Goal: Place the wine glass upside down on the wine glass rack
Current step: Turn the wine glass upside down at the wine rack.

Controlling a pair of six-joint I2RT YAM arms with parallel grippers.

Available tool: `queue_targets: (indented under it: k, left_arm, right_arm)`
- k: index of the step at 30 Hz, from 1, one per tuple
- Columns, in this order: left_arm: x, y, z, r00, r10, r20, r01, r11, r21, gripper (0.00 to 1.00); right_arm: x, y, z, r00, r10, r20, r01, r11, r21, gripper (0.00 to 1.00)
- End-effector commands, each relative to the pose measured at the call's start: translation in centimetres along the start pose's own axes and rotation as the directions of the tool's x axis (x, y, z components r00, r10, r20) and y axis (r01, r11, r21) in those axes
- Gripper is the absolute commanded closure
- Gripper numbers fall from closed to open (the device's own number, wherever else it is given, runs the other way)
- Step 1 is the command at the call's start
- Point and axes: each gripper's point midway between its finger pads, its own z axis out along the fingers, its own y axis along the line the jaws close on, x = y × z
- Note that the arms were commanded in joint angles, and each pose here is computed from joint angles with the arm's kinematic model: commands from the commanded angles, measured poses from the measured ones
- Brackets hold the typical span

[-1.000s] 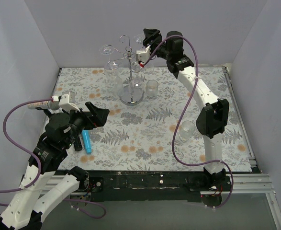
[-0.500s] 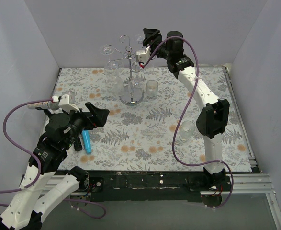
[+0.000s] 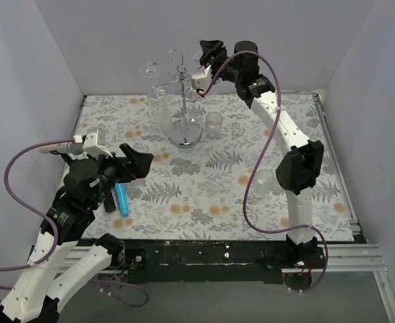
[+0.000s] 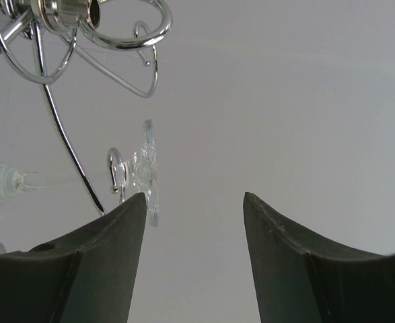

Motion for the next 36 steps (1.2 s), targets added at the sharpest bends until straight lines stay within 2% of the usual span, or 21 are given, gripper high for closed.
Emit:
queue_targets:
  k: [1, 19, 36]
  left_arm:
    - [-0.2, 0.4, 0.1, 1.0, 0.008, 0.018, -0.007, 1.0, -0.013, 0.02]
    - [-0.3, 0.3, 0.0, 1.0, 0.008, 0.024, -0.008, 1.0, -0.013, 0.02]
    - [-0.4, -0.1, -0.1, 1.0, -0.008, 0.024, 0.007, 1.0, 0.008, 0.02]
  right_arm:
    - [-0.6, -3.7, -1.3, 0.997, -0.079, 0.01, 0.078, 0.996, 0.052, 0.33]
    - [-0.8, -3.9, -1.5, 0.998, -0.057, 0.017, 0.056, 0.997, 0.057, 0.33]
    - [-1.4, -6.4, -3.9, 0.999, -0.052, 0.001, 0.052, 0.993, 0.101, 0.33]
